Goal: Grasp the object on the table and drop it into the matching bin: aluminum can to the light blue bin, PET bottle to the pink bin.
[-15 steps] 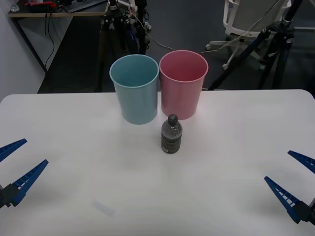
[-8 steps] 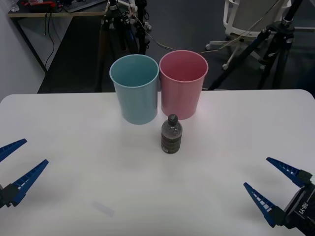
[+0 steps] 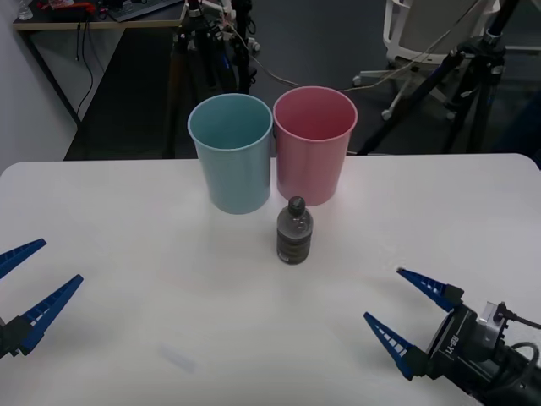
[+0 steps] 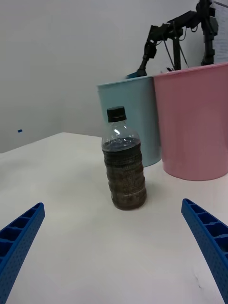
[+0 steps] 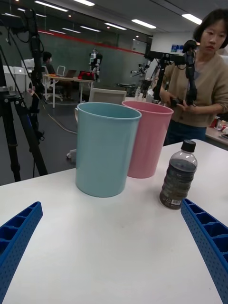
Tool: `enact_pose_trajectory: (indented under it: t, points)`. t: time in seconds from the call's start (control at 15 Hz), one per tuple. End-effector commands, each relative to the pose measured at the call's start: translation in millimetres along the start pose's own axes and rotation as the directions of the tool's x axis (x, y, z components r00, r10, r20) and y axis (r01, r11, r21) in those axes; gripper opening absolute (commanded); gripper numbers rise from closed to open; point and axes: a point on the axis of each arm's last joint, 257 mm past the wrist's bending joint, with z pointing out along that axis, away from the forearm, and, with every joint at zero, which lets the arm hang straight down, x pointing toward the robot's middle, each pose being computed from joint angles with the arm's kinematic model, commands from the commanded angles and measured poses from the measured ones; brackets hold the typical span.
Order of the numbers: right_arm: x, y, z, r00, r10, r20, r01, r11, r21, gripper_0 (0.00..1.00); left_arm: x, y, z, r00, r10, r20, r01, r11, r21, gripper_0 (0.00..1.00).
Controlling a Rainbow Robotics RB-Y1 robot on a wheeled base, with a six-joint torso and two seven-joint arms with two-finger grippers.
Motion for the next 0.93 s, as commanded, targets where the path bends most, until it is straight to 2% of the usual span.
enact_pose_trajectory:
  t: [0.07, 0.4, 0.73, 0.93]
  points:
    - [6, -4.0, 28, 1.0, -0.006, 0.011, 0.006, 0.9994, -0.035, 1.0, 0, 0.0, 0, 1.0, 0.0, 0.0, 0.0, 1.0, 0.0, 1.0]
    - [26, -2.2, 68, 1.0, 0.011, 0.018, -0.01, 0.9994, -0.034, 1.0, 0, 0.0, 0, 1.0, 0.0, 0.0, 0.0, 1.0, 0.0, 1.0]
    - [34, -8.2, 103, 1.0, -0.021, 0.01, 0.02, 0.9996, 0.02, 1.0, 0, 0.0, 0, 1.0, 0.0, 0.0, 0.0, 1.0, 0.0, 1.0]
    - [41, -3.5, 125, 1.0, 0.0, 0.017, 0.0, 0.9997, 0.023, 1.0, 0, 0.0, 0, 1.0, 0.0, 0.0, 0.0, 1.0, 0.0, 1.0]
